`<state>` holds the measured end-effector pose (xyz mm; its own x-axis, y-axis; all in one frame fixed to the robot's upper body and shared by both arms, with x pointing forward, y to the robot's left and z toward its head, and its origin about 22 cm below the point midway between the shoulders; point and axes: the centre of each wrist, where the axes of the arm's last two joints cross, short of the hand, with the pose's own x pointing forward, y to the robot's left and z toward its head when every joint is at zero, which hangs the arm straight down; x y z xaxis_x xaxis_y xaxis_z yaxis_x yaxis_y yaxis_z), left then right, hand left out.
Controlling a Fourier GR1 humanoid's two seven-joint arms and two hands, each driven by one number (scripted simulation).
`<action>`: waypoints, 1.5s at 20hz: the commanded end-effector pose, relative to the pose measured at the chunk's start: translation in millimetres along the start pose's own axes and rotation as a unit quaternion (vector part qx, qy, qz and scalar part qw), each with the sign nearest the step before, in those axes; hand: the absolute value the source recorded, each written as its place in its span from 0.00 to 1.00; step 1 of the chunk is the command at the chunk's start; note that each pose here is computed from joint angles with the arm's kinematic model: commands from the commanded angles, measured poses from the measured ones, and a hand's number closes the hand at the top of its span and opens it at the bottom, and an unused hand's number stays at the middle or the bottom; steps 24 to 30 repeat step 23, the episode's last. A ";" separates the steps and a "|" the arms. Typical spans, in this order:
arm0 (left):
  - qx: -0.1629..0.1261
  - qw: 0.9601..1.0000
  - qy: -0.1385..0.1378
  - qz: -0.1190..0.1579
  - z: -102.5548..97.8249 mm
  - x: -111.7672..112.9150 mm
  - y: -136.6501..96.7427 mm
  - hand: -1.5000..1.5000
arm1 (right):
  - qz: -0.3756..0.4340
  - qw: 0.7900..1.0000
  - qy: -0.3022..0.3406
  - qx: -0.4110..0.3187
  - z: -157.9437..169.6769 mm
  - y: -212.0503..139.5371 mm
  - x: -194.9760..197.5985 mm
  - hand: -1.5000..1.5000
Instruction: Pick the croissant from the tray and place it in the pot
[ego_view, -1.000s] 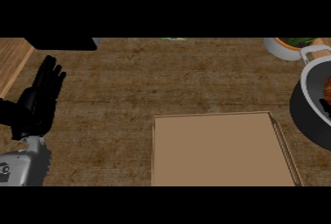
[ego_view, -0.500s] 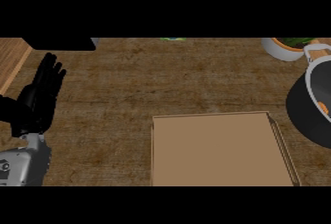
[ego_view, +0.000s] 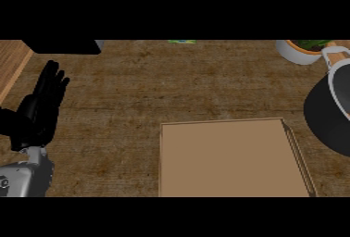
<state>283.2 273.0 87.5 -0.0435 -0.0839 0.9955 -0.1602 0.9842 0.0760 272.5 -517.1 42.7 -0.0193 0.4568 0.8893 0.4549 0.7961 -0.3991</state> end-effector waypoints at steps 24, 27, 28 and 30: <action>0.001 1.000 -0.007 0.006 3.7 -15.6 4.4 0.50 | -0.073 0.997 0.009 0.002 69.6 -157.0 -20.4 0.00; 0.001 1.000 -0.007 0.006 3.7 -15.6 4.4 0.50 | -0.073 0.997 0.009 0.002 69.6 -157.0 -20.4 0.00; 0.001 1.000 -0.007 0.006 3.7 -15.6 4.4 0.50 | -0.073 0.997 0.009 0.002 69.6 -157.0 -20.4 0.00; 0.001 1.000 -0.007 0.006 3.7 -15.6 4.4 0.50 | -0.073 0.997 0.009 0.002 69.6 -157.0 -20.4 0.00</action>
